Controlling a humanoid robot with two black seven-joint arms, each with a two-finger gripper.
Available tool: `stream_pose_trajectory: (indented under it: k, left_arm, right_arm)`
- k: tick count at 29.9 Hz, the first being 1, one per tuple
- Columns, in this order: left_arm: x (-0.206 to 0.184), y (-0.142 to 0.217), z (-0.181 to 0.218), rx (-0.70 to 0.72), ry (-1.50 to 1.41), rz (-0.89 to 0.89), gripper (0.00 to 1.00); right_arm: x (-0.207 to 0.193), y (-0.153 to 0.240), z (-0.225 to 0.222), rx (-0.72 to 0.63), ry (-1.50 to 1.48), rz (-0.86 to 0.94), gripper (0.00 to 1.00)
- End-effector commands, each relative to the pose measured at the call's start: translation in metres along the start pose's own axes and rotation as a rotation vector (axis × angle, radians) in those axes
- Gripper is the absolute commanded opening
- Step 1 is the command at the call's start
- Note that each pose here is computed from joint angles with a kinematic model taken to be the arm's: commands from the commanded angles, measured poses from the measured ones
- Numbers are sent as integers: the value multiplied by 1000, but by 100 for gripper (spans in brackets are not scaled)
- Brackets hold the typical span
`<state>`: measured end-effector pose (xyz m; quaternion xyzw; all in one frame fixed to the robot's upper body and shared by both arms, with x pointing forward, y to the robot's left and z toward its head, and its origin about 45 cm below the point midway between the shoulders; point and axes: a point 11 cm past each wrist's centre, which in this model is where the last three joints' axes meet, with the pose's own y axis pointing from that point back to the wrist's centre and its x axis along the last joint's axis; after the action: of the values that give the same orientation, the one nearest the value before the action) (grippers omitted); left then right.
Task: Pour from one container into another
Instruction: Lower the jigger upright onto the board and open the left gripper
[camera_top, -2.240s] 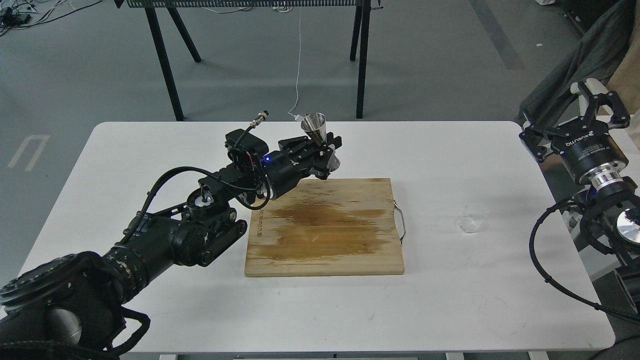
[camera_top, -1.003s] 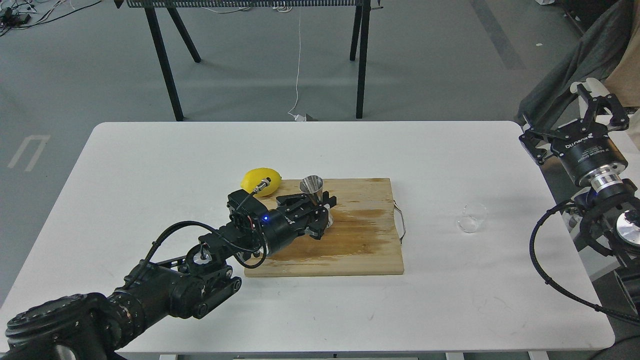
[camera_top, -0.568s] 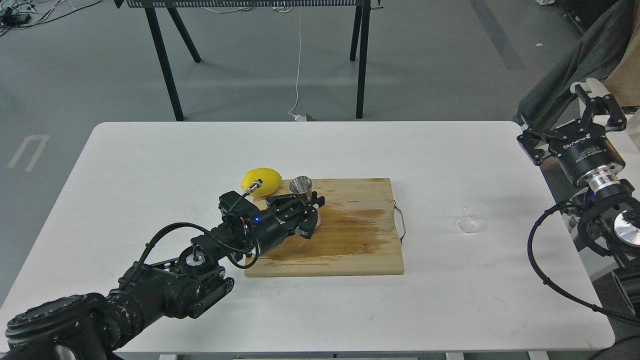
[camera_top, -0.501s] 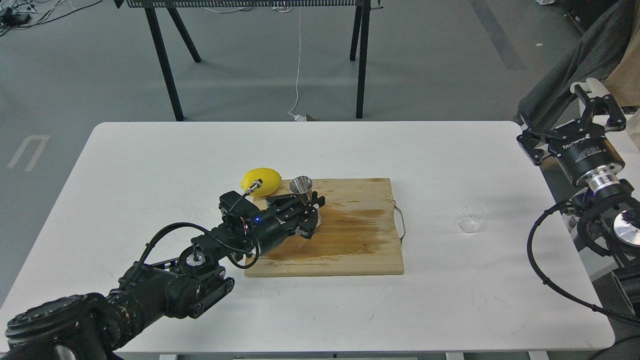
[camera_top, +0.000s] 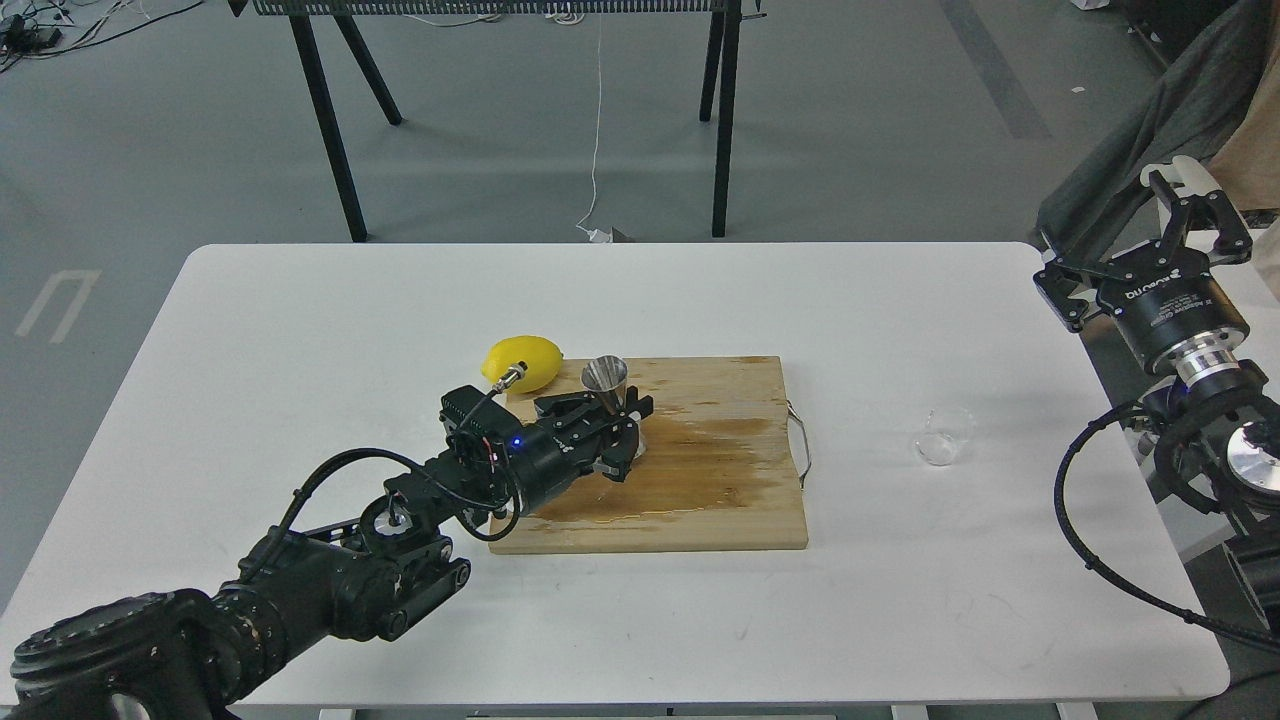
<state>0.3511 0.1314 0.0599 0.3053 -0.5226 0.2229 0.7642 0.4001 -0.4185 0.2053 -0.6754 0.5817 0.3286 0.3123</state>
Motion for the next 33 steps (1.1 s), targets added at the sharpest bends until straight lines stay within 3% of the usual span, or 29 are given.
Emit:
stream_pose_trajectory:
  k: [1, 18, 20, 23, 33]
  left_arm:
    - [0, 0, 0, 0, 0, -1, 24]
    - [0, 0, 0, -1, -2, 0, 46]
    - [0, 0, 0, -1, -3, 1, 53]
    - [-1, 0, 1, -2, -2, 1, 80]
    - [-17, 8, 4, 5, 23, -23, 90]
  right_arm:
    - [0, 0, -1, 2, 0, 0, 99]
    - [1, 0, -2, 3, 3, 2, 99]
    - [1, 0, -2, 3, 3, 2, 99]
    - [1, 0, -2, 3, 3, 2, 99]
    - [0, 0, -2, 3, 3, 1, 99]
